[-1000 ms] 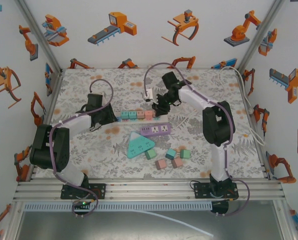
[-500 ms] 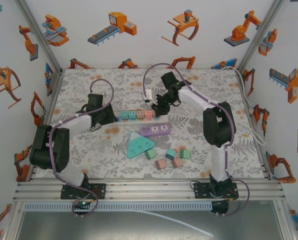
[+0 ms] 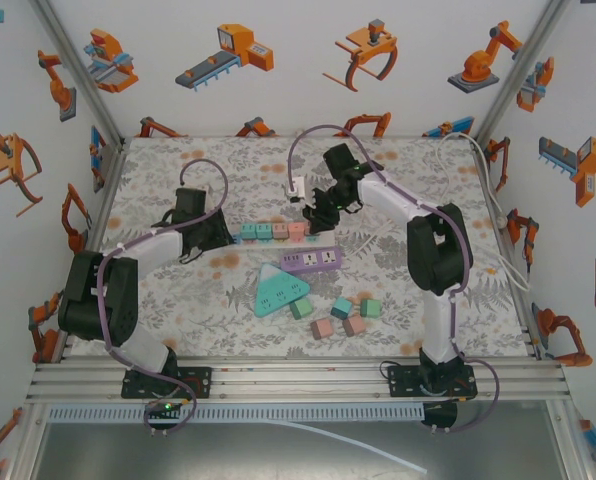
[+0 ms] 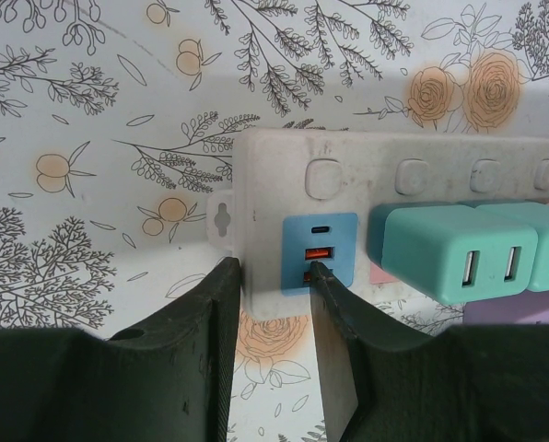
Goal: Pull the plug off the socket
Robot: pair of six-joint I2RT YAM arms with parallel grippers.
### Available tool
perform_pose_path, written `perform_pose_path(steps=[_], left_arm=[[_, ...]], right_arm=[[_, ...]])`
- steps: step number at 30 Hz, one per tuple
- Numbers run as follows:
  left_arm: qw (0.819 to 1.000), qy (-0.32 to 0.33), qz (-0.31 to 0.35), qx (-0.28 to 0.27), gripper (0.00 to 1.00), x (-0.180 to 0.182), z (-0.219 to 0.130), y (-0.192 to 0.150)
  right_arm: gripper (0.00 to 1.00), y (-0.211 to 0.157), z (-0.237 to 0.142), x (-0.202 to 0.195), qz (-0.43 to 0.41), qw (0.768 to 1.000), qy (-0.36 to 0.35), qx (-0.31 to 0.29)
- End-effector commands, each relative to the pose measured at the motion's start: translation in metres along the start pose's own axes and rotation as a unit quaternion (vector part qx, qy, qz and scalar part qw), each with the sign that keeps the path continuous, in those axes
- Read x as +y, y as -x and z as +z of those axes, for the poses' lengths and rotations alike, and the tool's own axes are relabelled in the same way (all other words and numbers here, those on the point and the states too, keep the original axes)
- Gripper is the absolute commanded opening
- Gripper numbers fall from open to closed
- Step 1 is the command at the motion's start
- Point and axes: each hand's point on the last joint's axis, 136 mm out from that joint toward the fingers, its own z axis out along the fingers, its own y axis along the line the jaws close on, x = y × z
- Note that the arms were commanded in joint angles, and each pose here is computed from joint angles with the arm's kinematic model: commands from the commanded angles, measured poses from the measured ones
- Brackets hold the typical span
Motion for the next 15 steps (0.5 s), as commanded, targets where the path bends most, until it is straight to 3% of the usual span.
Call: perform_pose_path(steps=[1, 15], left_arm=[[0.994, 0.04, 0.023, 0.096, 0.37, 0.021, 0.004, -0.06], [0.998, 0.02, 0.02, 0.062, 0.38, 0.007, -0.019, -0.037]], right_arm=[[0.14, 0.053, -0.023, 0.0, -0.036, 0.996, -0.01, -0.076], [0.14, 0.065, -0.052, -0.003, 0.003, 0.995, -0.063, -0.079]])
